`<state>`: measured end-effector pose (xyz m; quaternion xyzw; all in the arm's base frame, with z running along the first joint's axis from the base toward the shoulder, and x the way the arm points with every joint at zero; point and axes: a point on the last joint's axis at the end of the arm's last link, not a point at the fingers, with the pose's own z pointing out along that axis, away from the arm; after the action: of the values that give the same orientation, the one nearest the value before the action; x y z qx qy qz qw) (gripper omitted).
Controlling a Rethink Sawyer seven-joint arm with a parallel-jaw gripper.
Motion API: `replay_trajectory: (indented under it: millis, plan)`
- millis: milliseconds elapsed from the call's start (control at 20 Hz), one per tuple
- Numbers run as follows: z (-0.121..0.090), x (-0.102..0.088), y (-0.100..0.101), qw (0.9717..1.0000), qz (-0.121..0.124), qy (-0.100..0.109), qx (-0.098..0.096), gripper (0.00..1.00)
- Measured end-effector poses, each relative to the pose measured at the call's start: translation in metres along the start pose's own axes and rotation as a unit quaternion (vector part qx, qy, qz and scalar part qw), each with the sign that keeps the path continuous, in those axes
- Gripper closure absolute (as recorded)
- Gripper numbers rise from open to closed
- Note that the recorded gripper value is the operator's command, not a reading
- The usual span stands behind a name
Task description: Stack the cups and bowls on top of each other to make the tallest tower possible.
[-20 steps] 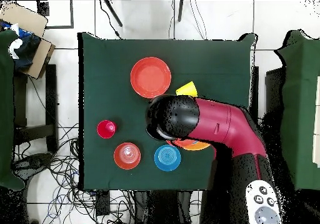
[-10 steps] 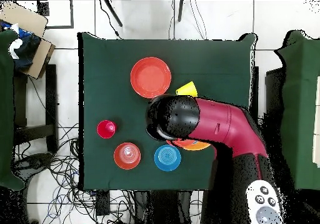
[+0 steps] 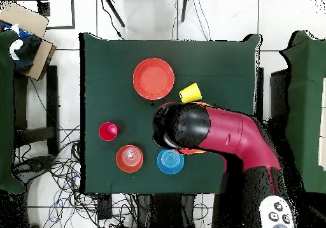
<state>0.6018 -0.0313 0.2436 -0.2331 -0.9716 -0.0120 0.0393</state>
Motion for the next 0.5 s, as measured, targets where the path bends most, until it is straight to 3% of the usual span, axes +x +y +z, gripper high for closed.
replay_trajectory:
  millis: [500]
  plan:
    - [-0.003,-0.004,-0.015,0.9999,0.011,0.000,-0.003,1.00]
